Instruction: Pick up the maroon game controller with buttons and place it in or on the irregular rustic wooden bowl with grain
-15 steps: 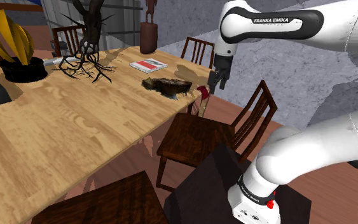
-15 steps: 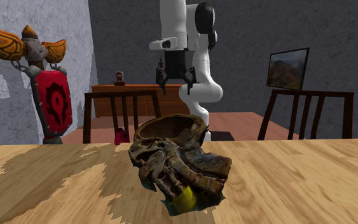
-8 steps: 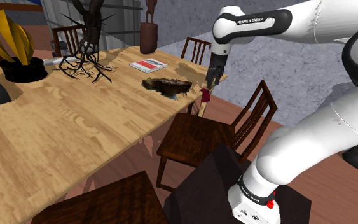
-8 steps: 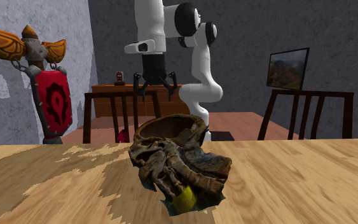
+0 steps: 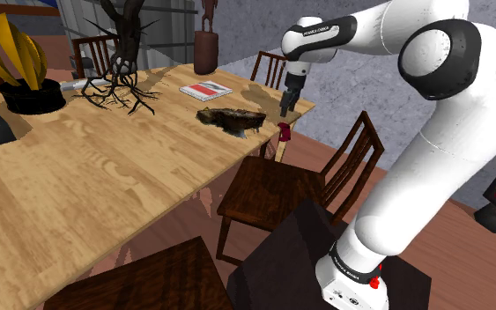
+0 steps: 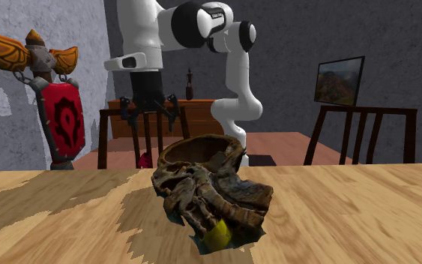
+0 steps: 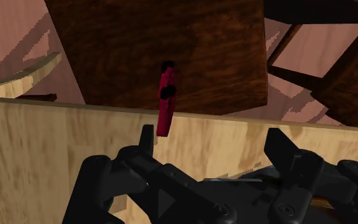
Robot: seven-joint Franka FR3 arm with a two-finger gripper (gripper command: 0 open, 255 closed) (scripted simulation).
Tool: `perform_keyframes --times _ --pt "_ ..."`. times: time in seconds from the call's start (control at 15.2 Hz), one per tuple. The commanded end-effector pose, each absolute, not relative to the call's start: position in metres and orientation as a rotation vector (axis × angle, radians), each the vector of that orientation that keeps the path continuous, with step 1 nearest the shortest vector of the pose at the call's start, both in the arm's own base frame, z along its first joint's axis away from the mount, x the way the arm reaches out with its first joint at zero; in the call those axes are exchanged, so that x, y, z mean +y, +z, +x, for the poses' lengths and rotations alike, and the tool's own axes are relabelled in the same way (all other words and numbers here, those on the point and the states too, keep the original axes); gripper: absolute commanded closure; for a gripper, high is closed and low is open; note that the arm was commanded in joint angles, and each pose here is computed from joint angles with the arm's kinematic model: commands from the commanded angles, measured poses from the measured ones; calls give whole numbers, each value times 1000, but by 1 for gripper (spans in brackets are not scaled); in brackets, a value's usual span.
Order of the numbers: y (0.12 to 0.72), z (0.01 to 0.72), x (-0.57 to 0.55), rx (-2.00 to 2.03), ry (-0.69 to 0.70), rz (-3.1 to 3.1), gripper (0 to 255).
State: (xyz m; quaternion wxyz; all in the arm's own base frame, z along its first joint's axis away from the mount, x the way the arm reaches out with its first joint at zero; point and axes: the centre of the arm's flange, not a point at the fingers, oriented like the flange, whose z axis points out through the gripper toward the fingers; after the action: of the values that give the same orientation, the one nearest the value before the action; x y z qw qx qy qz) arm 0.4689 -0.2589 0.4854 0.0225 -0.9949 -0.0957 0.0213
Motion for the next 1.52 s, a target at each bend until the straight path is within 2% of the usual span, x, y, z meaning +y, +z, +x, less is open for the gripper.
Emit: perform_keyframes --times 0.0,0.59,1.12,1.19,1.45 --pt "481 489 -275 -345 48 -3076 0" --pt "438 500 -284 -373 36 -3072 0" --pt "438 500 -284 -373 36 -3072 0" --pt "438 500 -284 -373 36 -3072 255" --pt "438 500 -284 -373 36 -3072 255"
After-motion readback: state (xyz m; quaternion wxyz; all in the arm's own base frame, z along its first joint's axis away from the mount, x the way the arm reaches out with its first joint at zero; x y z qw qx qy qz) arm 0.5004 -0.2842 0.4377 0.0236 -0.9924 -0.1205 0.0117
